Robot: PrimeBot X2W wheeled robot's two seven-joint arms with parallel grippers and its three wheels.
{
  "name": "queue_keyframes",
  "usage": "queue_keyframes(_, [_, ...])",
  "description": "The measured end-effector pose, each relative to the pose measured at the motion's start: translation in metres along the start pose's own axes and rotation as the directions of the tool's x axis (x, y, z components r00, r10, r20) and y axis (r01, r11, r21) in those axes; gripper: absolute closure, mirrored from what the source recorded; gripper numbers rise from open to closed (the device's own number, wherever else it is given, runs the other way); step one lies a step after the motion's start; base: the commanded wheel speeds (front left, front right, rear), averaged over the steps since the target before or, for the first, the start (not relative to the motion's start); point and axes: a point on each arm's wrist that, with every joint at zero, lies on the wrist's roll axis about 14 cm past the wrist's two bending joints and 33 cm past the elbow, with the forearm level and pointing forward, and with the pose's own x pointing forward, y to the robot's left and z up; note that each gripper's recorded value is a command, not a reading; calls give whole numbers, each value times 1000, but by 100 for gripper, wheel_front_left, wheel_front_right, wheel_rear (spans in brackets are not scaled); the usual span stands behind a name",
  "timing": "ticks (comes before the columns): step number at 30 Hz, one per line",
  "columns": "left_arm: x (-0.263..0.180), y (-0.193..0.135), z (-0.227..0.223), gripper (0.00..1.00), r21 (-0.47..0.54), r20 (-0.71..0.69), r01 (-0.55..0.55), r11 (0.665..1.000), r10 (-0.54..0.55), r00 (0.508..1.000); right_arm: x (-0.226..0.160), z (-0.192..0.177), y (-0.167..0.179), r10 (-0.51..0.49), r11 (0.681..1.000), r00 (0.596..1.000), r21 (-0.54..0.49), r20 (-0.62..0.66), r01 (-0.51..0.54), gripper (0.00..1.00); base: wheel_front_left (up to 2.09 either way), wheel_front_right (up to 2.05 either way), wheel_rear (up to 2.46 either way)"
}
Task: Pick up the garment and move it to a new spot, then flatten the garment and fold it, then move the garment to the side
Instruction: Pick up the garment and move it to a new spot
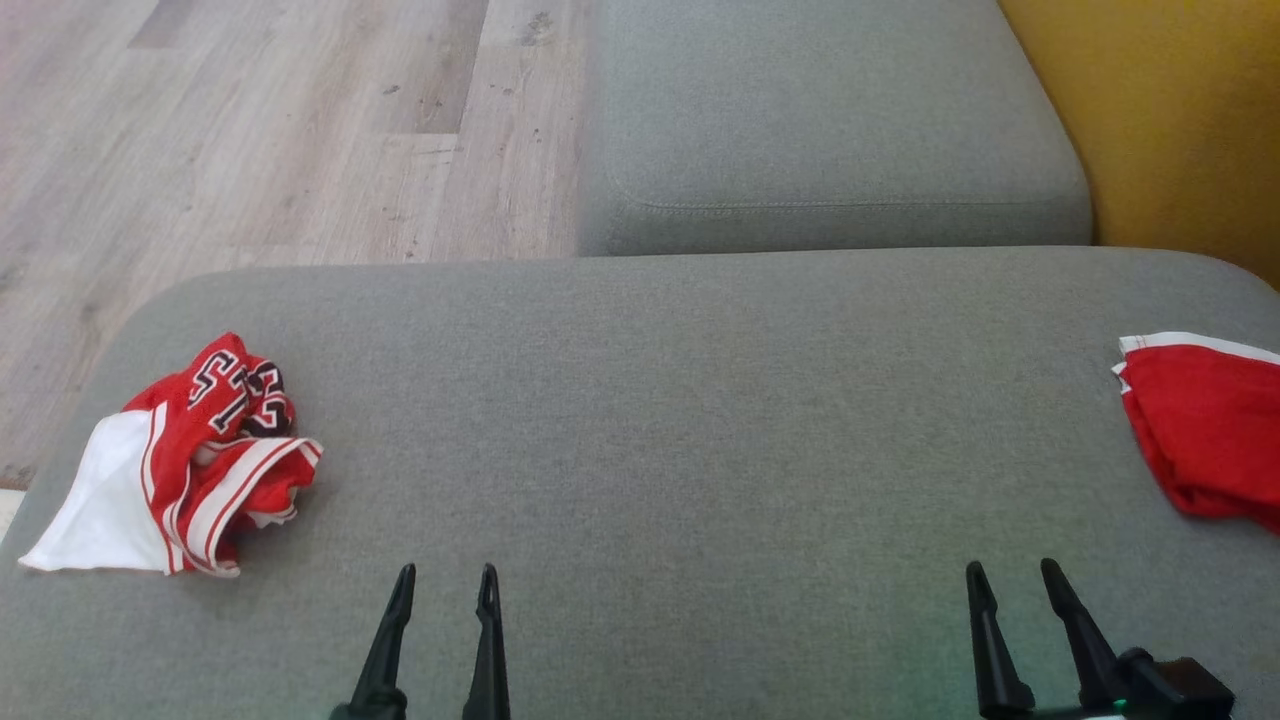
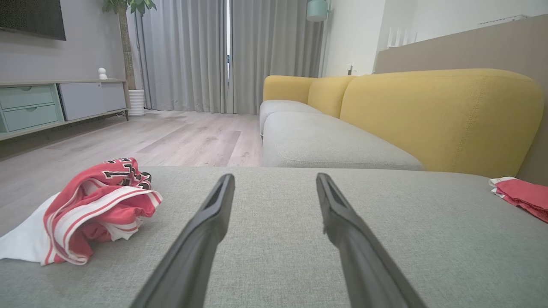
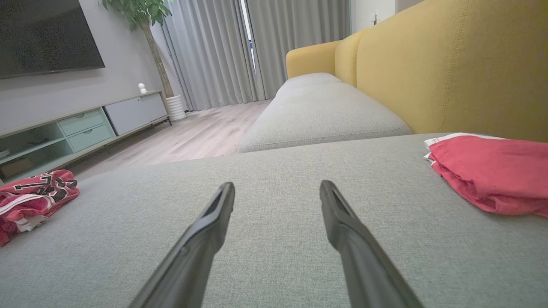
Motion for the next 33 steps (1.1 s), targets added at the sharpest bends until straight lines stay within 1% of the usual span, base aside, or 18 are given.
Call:
queue_keyframes(9, [-1,0,-4,0,0,-12,0,1000,0,1000,-1,-2,0,1,1000,1000,0,-6,-1,0,0,0,0])
queue_keyframes(15, [-5,11,-5,0,6,-17,-42,999,42,999,8,-7,12,47,999,998,-1,-30,-47,0,0,0,0])
queue_keyframes(19, [-9,25,-3,0,7,-11,-94,996,94,995,18,-11,31,114,994,992,1,-48,-114,0,0,0,0])
queue_keyframes(22, [-15,39,-4,0,11,-12,-149,989,149,989,27,-15,52,184,983,981,15,-65,-183,0,0,0,0])
queue_keyframes(26, [-26,62,-2,0,12,-7,-236,972,236,972,45,-14,82,280,960,958,24,-65,-279,0,0,0,0])
queue_keyframes(27, [-26,62,-2,0,12,-7,-236,972,236,972,45,-14,82,280,960,958,24,-65,-279,0,0,0,0])
queue_keyframes(33, [-43,90,3,0,17,4,-352,936,352,936,62,-22,116,388,922,917,35,-92,-386,0,0,0,0])
